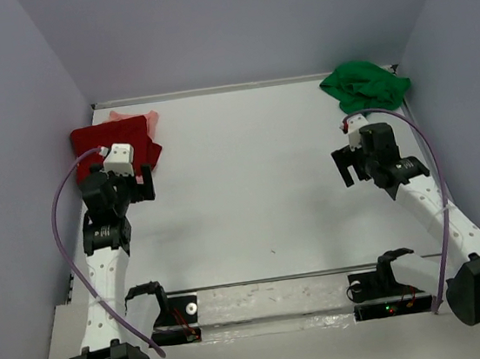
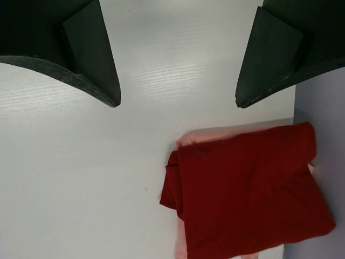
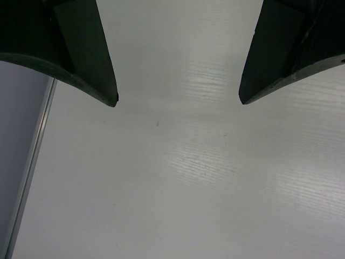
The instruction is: Fold and stack the t-shirts
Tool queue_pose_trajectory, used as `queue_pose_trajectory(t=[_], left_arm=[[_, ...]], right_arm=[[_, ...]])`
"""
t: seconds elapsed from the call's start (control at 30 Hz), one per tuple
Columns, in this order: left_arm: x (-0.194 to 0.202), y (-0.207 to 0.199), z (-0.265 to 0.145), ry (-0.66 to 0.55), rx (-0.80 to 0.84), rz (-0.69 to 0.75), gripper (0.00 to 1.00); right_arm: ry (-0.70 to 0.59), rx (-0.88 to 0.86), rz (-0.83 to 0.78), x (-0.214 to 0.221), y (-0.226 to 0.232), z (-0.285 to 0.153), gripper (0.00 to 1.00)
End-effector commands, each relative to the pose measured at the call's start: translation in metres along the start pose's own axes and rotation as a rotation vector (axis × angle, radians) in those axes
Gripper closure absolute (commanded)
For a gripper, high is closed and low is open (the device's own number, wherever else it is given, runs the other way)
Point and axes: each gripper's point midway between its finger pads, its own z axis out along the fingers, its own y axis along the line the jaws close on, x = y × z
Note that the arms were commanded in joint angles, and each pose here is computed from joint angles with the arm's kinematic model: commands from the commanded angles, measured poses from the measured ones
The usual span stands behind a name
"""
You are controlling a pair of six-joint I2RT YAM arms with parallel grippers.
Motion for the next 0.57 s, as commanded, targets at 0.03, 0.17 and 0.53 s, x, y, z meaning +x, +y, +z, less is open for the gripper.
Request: queue_pose_trajectory(t=[0.03, 0.17, 0.53], left_arm=[[-0.01, -0.008, 0.002, -0.094, 0.046, 0.019, 0.01], [-0.004, -0.013, 0.002, -0.09, 0.066, 0.015, 0.01], [-0.003, -0.01, 0.001, -0.091, 0.052, 0.026, 0.01]], right_arm=[[-0.043, 0.054, 0.039, -0.015, -0.011, 0.006, 0.0], [-0.011, 0.056, 0.034, -0.011, -0.01, 0.014, 0.0], [-0.007, 0.004, 0.036, -0.002, -0.013, 0.011, 0.02]])
